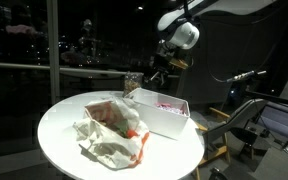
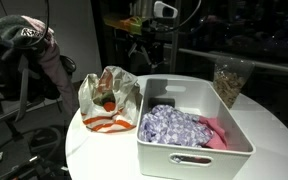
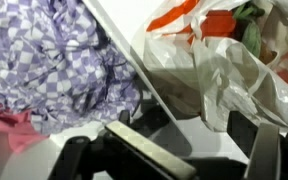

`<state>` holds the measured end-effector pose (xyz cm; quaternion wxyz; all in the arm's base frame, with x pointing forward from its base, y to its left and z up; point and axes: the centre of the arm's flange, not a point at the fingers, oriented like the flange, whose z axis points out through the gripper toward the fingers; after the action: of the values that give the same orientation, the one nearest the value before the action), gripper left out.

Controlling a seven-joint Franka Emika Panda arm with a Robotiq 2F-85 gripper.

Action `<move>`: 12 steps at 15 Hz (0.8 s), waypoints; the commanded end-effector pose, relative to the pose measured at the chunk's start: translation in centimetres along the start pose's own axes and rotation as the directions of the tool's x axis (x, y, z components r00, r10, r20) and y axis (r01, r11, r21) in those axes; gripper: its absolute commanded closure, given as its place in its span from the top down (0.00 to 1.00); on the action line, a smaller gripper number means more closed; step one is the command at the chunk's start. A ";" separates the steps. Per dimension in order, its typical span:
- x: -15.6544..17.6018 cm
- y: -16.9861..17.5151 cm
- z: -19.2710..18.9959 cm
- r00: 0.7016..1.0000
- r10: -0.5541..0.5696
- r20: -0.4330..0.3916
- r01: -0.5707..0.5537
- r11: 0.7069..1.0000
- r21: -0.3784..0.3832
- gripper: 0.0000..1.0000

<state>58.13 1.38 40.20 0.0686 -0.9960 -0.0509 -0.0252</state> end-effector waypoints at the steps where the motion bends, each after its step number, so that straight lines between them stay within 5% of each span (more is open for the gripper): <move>1: -2.3 -0.8 2.9 0.995 0.001 0.099 -0.006 0.999 0.049 1.00; 6: -4.9 -0.6 7.6 0.986 -0.033 0.164 0.013 0.992 0.123 1.00; 12: -4.3 -1.7 12.8 0.994 -0.106 0.006 0.104 0.982 0.159 1.00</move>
<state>53.86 3.49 29.37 0.1324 -0.9872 -0.0858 0.0243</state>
